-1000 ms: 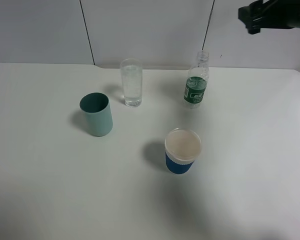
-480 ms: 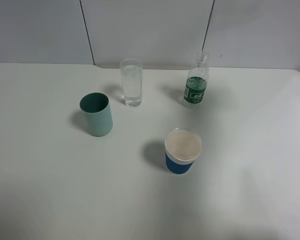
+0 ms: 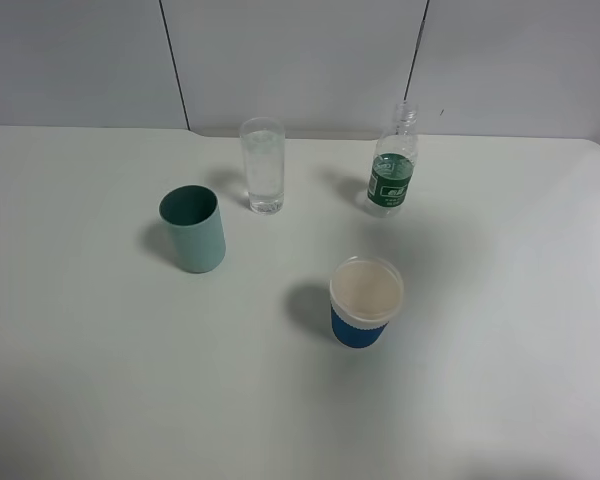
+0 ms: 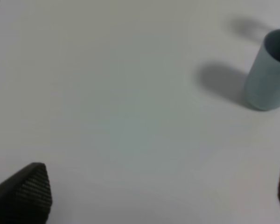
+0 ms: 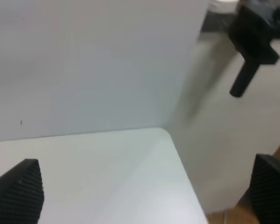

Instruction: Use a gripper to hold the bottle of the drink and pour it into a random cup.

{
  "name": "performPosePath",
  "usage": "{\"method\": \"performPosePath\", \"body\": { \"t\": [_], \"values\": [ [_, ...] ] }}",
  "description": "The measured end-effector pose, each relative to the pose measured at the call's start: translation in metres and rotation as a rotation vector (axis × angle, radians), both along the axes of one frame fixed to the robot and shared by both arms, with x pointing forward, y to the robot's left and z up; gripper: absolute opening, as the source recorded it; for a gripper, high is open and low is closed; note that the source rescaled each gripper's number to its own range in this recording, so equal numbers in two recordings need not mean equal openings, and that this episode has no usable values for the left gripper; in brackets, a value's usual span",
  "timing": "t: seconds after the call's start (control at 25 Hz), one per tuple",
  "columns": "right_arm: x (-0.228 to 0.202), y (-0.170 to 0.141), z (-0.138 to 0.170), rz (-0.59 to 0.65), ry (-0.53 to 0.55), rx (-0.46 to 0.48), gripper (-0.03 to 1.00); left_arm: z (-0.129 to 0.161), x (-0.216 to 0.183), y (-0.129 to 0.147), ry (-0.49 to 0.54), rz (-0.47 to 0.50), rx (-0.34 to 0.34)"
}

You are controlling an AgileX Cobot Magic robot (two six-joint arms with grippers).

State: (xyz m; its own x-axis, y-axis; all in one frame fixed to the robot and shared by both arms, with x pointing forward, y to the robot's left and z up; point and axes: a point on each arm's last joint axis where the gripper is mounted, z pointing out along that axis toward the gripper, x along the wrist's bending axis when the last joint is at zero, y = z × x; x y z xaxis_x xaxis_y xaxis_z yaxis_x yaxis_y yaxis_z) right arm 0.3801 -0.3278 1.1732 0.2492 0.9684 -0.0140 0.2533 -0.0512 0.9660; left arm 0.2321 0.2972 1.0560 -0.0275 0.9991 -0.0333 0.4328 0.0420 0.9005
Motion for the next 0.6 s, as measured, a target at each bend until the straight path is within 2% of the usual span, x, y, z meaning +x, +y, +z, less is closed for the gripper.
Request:
{"method": "performPosePath", "body": {
  "t": [0.24,0.6],
  "values": [
    [-0.048,0.011,0.006,0.039,-0.026,0.067,0.81,0.0,0.0,0.0,0.0,0.0,0.0],
    [-0.097,0.024,0.001,0.121,0.005,0.044,0.81,0.0,0.0,0.0,0.0,0.0,0.0]
  ]
}}
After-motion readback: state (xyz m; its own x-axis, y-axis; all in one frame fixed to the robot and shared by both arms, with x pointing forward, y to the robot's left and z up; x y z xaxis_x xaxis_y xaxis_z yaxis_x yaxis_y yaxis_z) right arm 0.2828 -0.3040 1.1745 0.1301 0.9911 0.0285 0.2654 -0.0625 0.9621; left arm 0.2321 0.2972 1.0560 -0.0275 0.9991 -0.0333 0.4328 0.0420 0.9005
